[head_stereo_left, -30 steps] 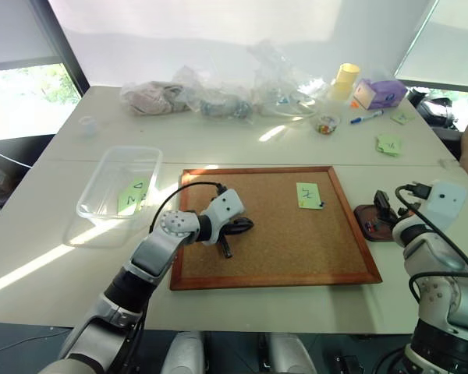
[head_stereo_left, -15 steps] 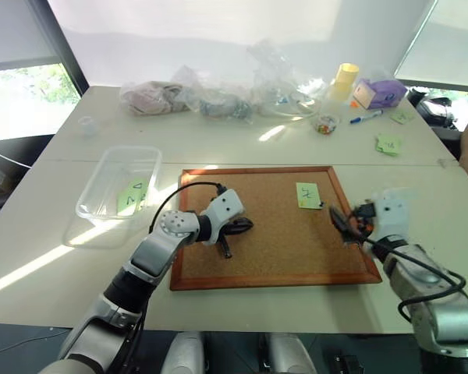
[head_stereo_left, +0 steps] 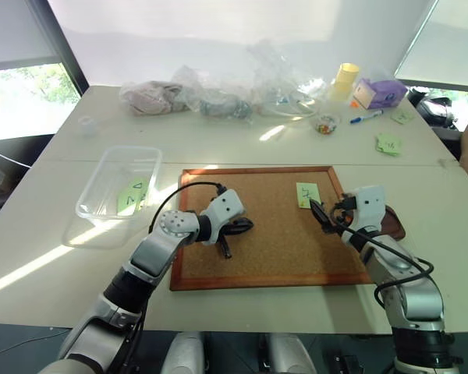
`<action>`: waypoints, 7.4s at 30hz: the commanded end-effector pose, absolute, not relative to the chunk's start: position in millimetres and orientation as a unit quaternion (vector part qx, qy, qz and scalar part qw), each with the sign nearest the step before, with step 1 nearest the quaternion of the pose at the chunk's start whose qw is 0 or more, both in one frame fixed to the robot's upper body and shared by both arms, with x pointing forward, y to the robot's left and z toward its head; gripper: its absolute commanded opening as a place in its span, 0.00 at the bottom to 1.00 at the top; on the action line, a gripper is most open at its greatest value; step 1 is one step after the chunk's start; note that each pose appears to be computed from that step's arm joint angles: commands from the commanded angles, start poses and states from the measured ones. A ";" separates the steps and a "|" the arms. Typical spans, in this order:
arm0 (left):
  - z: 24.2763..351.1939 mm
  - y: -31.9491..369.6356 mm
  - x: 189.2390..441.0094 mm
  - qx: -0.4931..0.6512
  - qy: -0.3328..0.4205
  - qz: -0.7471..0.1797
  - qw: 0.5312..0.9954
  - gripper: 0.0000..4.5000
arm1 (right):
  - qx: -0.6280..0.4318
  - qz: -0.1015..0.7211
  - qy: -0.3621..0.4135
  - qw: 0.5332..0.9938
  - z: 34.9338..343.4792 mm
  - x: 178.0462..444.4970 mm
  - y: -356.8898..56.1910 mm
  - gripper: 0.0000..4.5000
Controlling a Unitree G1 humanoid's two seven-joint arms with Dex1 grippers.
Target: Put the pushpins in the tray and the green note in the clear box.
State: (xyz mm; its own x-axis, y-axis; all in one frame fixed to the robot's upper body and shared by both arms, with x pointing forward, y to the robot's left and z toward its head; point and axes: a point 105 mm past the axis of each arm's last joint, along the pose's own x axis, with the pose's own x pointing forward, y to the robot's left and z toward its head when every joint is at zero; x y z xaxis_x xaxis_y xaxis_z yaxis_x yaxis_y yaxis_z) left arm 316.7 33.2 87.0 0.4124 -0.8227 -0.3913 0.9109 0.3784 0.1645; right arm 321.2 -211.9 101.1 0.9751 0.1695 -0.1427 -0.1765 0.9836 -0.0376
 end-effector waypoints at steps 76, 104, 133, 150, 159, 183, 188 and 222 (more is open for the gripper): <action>66.2 41.1 315.5 0.201 0.166 -0.511 0.819 0.00 | 0.033 -0.161 0.042 0.985 109.5 291.9 -306.1 0.99; 67.3 42.4 314.8 0.202 0.161 -0.513 0.819 0.00 | 0.017 0.182 0.060 0.981 107.2 323.8 -162.0 0.99; 66.7 45.1 313.7 0.204 0.161 -0.506 0.823 0.00 | 0.045 0.179 0.073 0.980 95.3 334.1 -163.2 0.00; 62.7 51.3 313.9 0.198 0.178 -0.504 0.822 0.00 | 0.027 0.148 -0.054 0.987 143.3 328.9 -175.9 0.00; 164.3 45.0 312.6 -0.067 0.089 -0.578 0.808 0.20 | 0.004 0.154 -0.071 0.986 157.2 317.6 -177.7 0.00; 221.1 -46.4 370.6 -0.392 0.183 -0.573 0.696 0.99 | -0.048 0.218 -0.137 0.965 210.0 280.6 -134.3 0.00; 219.8 -53.1 371.8 -0.396 0.186 -0.571 0.695 0.99 | -0.050 0.214 -0.139 0.966 211.1 277.4 -133.2 0.00; 188.9 -32.3 376.7 -0.327 0.181 -0.542 0.752 0.02 | 0.071 0.000 -0.149 0.986 211.9 267.8 -223.9 0.00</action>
